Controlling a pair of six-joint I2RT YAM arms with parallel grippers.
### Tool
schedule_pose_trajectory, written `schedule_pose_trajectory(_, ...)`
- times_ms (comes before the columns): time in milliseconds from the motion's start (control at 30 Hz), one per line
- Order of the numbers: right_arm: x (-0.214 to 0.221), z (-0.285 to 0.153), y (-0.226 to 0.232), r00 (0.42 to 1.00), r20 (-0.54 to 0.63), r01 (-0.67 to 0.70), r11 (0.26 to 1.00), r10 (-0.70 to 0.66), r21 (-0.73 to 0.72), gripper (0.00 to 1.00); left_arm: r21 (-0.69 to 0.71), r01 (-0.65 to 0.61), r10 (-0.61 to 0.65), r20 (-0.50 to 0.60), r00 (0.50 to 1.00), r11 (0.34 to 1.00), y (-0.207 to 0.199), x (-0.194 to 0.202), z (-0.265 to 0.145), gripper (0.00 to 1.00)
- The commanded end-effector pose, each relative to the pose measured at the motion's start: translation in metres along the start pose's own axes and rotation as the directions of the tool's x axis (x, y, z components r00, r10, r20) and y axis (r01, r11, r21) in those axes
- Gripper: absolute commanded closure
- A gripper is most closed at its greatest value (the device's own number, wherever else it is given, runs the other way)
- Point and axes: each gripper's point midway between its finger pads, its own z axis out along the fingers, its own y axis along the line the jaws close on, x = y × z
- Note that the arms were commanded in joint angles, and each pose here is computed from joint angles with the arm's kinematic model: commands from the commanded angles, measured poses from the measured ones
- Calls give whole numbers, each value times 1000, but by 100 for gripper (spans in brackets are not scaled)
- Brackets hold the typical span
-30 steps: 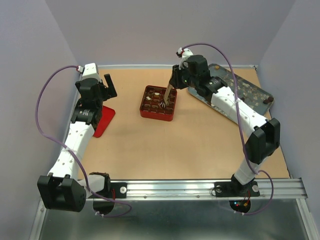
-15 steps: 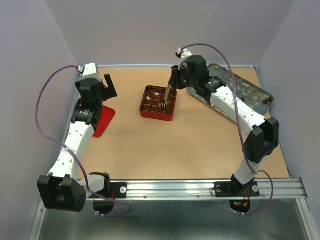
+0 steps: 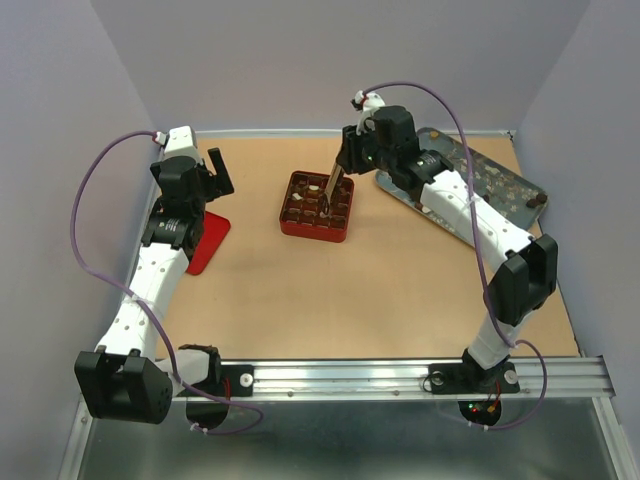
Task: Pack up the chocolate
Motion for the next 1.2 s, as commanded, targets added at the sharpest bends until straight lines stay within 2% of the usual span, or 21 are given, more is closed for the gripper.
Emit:
schedule_pose_trajectory(0,-60,-22,12,987,163,18,1000,-17,-2,61,3,9,-10,56,998,1000,1,-16,-3,1)
schedule_pose_trajectory(233,-97,-61,-28,960,258,47,969,-111,241,61,6,11,-11,62,998,1000,1,-18,-4,1)
schedule_pose_trajectory(467,-108,-88,-90,954,282,-8,931,-102,364,61,9,13,-14,68,998,1000,1,-20,-6,1)
schedule_pose_trajectory(633,-84,-99,-153,970,239,-64,882,-56,466,61,11,15,-16,71,997,1000,0,-21,-7,1)
schedule_pose_trajectory(733,-70,-107,-177,975,220,-88,852,-33,516,61,12,13,-14,69,998,1000,0,-20,-7,1)
schedule_pose_trajectory(833,-51,-121,-208,981,196,-113,800,-6,589,60,14,15,-15,69,998,1000,0,-20,-7,1)
schedule_pose_trajectory(1033,-18,-140,-243,987,157,-135,735,40,665,60,16,12,-13,65,998,1000,-1,-19,-5,1)
schedule_pose_trajectory(1167,-7,-138,-253,989,135,-133,722,55,679,59,17,14,-15,65,998,1000,-1,-19,-5,1)
